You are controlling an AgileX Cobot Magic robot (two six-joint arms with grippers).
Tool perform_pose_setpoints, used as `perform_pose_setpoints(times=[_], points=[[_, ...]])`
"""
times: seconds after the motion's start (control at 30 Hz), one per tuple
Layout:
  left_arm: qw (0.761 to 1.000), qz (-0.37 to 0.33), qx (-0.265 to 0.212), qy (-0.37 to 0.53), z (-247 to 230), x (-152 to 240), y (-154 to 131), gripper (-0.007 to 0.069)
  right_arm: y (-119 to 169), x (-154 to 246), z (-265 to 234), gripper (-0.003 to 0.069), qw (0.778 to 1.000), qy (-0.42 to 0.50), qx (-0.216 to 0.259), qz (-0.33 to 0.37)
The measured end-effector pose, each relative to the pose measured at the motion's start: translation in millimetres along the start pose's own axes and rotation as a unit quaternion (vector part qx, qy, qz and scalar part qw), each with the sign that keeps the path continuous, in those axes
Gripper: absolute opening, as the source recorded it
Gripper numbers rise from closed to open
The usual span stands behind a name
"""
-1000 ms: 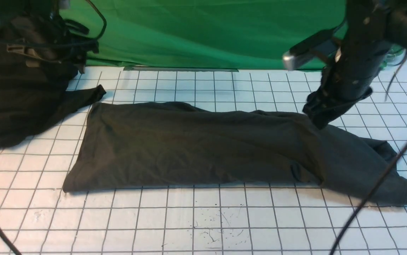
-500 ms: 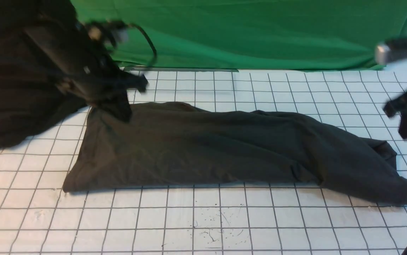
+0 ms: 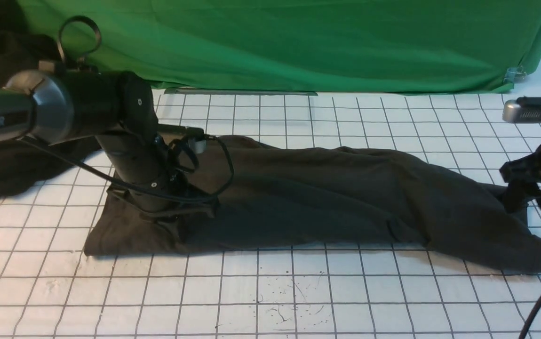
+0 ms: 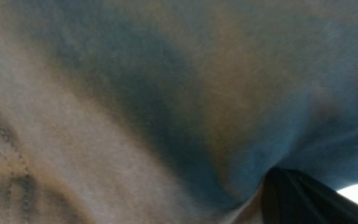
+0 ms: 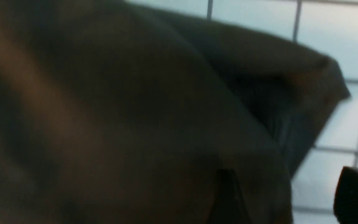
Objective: Fold a long-sleeved shirt over a white checkered tablecloth.
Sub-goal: 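Pull the folded dark garment lengthwise by its ends to straighten it flat on the table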
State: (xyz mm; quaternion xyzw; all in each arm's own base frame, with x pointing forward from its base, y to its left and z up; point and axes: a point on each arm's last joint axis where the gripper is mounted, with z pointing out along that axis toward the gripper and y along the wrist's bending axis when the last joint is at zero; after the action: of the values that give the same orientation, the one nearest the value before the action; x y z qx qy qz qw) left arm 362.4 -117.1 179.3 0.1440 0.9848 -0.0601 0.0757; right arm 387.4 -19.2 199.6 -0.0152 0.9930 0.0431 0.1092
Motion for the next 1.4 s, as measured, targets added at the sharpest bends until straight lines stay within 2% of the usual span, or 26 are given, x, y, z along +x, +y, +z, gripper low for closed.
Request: perform_pose_setpoints(times=[0.2,0.27,0.3,0.33,0.37,0.4,0.43,0.47,0.57,0.87,1.03,1.2,1.27,1.33,1.37,1.4], points=[[1.0,-0.006,-0.003,0.0,0,0,0,-0.0003,-3,-1,30,0.0413,1.0,0.023,-0.003,0.002],[1.0,-0.007,-0.003,0.0,0,0,1,-0.0003,-4,0,35,0.0345,1.0,0.028,-0.004,-0.003],[1.0,-0.007,-0.003,0.0,0,0,1,-0.0003,-4,0,36,0.0256,1.0,0.028,-0.005,-0.008],[1.0,-0.007,-0.003,0.0,0,0,1,-0.0003,-4,0,36,0.0241,1.0,0.028,-0.005,-0.01],[1.0,-0.007,-0.003,-0.001,0,0,1,-0.0003,-3,-1,36,0.012,0.999,0.028,-0.006,-0.021],[1.0,-0.007,-0.003,-0.001,0,0,1,-0.0003,-3,-1,36,0.0109,0.999,0.028,-0.006,-0.022],[1.0,-0.007,-0.004,-0.001,0,0,1,-0.0003,-4,-1,35,0.0053,0.999,0.029,-0.003,-0.03],[1.0,-0.006,-0.004,0.0,0,0,1,-0.0003,-5,-1,35,0.0031,0.999,0.03,0.001,-0.036],[1.0,-0.006,-0.005,-0.001,1,0,1,-0.0003,-7,-7,27,0.001,0.998,0.03,0.015,-0.05],[1.0,-0.005,-0.006,0.0,1,0,1,-0.0003,-11,-42,-10,0.001,0.994,-0.037,0.05,-0.085],[1.0,-0.005,-0.006,-0.001,1,0,1,-0.0003,-14,-51,-2,0.0015,0.992,-0.051,0.06,-0.097],[1.0,-0.005,-0.006,0.0,1,0,1,-0.0003,-20,-60,16,0.0059,0.987,-0.078,0.084,-0.109],[1.0,-0.005,-0.006,0.0,1,0,1,-0.0003,-21,-64,18,0.0174,0.987,-0.097,0.091,-0.091],[1.0,-0.004,-0.007,0.0,1,0,1,-0.0003,-19,-65,14,0.0327,0.99,-0.099,0.089,-0.057],[1.0,-0.004,-0.007,0.0,1,0,1,-0.0003,-19,-65,13,0.0343,0.99,-0.098,0.089,-0.054],[1.0,-0.004,-0.007,0.001,1,0,1,-0.0003,-17,-65,10,0.0408,0.991,-0.091,0.087,-0.044]])
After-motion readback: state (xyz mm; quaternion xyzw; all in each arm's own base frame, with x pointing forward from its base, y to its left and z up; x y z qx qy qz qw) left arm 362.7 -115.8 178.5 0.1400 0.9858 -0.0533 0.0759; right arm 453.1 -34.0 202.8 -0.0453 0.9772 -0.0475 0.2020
